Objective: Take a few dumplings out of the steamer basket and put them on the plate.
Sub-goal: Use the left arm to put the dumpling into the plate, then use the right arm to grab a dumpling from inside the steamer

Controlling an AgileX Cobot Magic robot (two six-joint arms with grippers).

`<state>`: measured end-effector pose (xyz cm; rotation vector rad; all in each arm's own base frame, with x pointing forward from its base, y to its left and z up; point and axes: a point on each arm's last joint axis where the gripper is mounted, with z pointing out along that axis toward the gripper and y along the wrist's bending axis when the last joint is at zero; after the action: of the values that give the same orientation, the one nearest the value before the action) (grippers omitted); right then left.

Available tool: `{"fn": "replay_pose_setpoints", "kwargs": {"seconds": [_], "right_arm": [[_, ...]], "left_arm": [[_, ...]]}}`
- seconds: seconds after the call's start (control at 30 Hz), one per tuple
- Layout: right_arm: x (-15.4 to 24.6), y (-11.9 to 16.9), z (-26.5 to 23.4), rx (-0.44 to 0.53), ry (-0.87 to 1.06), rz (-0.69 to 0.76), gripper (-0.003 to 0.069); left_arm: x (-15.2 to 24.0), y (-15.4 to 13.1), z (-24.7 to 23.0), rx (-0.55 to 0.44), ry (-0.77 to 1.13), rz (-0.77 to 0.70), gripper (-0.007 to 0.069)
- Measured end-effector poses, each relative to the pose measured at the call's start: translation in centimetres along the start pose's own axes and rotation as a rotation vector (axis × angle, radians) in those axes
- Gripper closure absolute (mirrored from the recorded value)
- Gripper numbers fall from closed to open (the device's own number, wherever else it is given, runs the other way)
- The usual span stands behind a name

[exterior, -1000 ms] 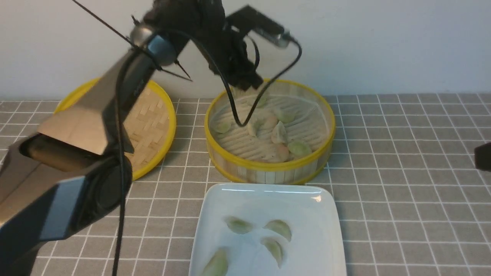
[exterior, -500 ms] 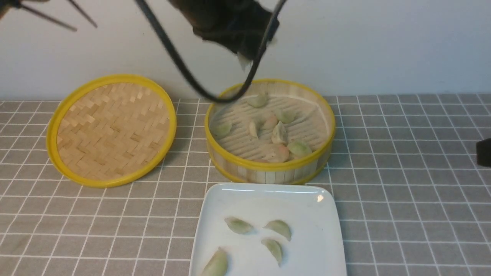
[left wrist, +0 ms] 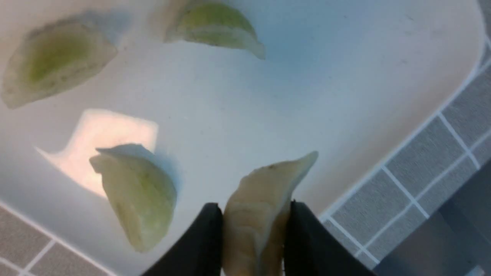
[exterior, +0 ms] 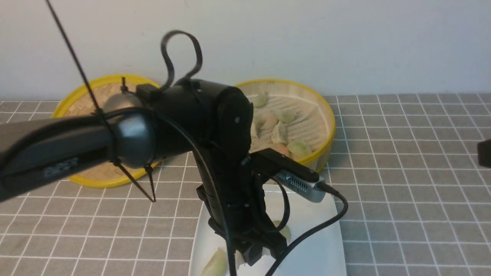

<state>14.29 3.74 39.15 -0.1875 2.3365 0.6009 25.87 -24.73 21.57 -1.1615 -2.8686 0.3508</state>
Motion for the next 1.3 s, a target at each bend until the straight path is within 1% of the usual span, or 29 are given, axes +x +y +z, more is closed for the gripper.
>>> {"fn": "replay_pose_setpoints", "kwargs": {"seconds": [0.13, 0.17, 0.2, 0.23, 0.27, 0.3, 0.33, 0.4, 0.43, 0.5, 0.53, 0.57, 0.63, 0.7, 0.73, 0.77, 0.8, 0.87, 0.9, 0.93, 1.0, 1.07, 1.13, 1.17, 1.2, 1.23, 1.3], "right_arm": [[0.0, 0.0, 0.0, 0.000, 0.000, -0.009, 0.0669], [0.0, 0.0, 0.0, 0.000, 0.000, -0.013, 0.0669], [0.0, 0.0, 0.0, 0.000, 0.000, -0.018, 0.0669], [0.0, 0.0, 0.0, 0.000, 0.000, -0.021, 0.0669], [0.0, 0.0, 0.0, -0.003, -0.001, -0.022, 0.0669], [0.0, 0.0, 0.0, -0.003, -0.001, -0.022, 0.0669], [0.0, 0.1, 0.0, -0.009, -0.002, -0.024, 0.0669], [-0.3, 0.0, 0.2, -0.017, 0.003, -0.034, 0.0669], [-0.6, 0.0, 0.4, -0.023, 0.010, -0.043, 0.0669], [-1.7, -0.3, 0.9, -0.033, 0.019, -0.051, 0.0669], [-2.2, -0.5, 1.3, -0.040, 0.028, -0.047, 0.0669], [-3.0, -0.7, 1.8, -0.050, 0.036, -0.044, 0.0669], [-4.9, -1.2, 3.2, -0.067, 0.048, -0.048, 0.0669], [-6.8, -1.4, 5.2, -0.084, 0.088, -0.075, 0.0669], [-7.5, -1.2, 6.3, -0.095, 0.112, -0.098, 0.0669], [-7.6, -1.1, 6.2, -0.095, 0.106, -0.102, 0.0669], [-8.5, -0.8, 8.2, -0.106, 0.155, -0.137, 0.0669], [-9.5, 0.3, 10.9, -0.115, 0.215, -0.205, 0.0669], [-9.5, 0.4, 11.6, -0.114, 0.234, -0.214, 0.0669], [-9.9, 0.7, 12.7, -0.109, 0.253, -0.242, 0.0669], [-10.3, 1.2, 17.5, -0.080, 0.345, -0.321, 0.0664], [-10.4, 1.3, 20.3, -0.062, 0.383, -0.356, 0.0650], [-10.3, 1.3, 24.0, -0.021, 0.430, -0.419, 0.0616], [-10.3, 1.3, 24.3, -0.018, 0.433, -0.423, 0.0612], [-10.3, 1.1, 27.0, 0.014, 0.447, -0.454, 0.0568], [-10.4, 1.0, 28.1, 0.023, 0.451, -0.461, 0.0550], [-10.5, 0.6, 30.7, 0.043, 0.448, -0.475, 0.0482]], "left_arm": [[-0.5, 0.4, 1.7, -0.001, 0.026, -0.012, 0.0428], [-0.6, 0.5, 1.9, -0.002, 0.025, -0.013, 0.0410], [-0.7, 0.5, 2.1, -0.003, 0.018, -0.014, 0.0370], [-0.7, 0.5, 2.0, -0.004, 0.017, -0.014, 0.0349], [-0.7, 0.5, 2.0, -0.004, 0.017, -0.014, 0.0312], [-0.7, 0.5, 2.0, -0.004, 0.017, -0.014, 0.0296], [-0.8, 0.5, 2.0, -0.004, 0.014, -0.013, 0.0246], [-0.9, 0.5, 1.8, -0.004, 0.008, -0.013, 0.0195], [-1.1, 0.4, 1.5, -0.003, 0.003, -0.011, 0.0175], [-1.5, 0.3, 0.8, -0.007, -0.007, -0.009, 0.0176], [-1.6, 0.3, 0.4, -0.011, -0.007, -0.010, 0.0190], [-1.6, 0.2, -0.2, -0.019, -0.010, -0.013, 0.0223], [-1.4, 0.1, -2.0, -0.058, -0.030, -0.010, 0.0330], [-0.7, 0.1, -4.4, -0.113, -0.073, -0.008, 0.0494], [-0.2, 0.0, -5.8, -0.147, -0.104, -0.011, 0.0550], [0.0, 0.0, -6.1, -0.147, -0.110, -0.013, 0.0550], [0.8, -0.2, -8.1, -0.185, -0.165, -0.021, 0.0598], [2.6, -0.8, -11.1, -0.209, -0.248, -0.043, 0.0622], [2.8, -0.8, -11.4, -0.211, -0.256, -0.042, 0.0623], [3.9, -1.1, -12.6, -0.214, -0.286, -0.054, 0.0628], [6.9, -1.8, -15.1, -0.210, -0.362, -0.084, 0.0630], [9.0, -2.2, -16.3, -0.204, -0.405, -0.102, 0.0630], [11.9, -2.7, -17.9, -0.195, -0.468, -0.127, 0.0630], [11.9, -2.7, -17.7, -0.194, -0.465, -0.130, 0.0630], [14.2, -3.0, -18.6, -0.186, -0.507, -0.150, 0.0630], [14.8, -3.1, -18.8, -0.183, -0.519, -0.156, 0.0630], [16.7, -3.3, -19.3, -0.174, -0.555, -0.175, 0.0630]]}}
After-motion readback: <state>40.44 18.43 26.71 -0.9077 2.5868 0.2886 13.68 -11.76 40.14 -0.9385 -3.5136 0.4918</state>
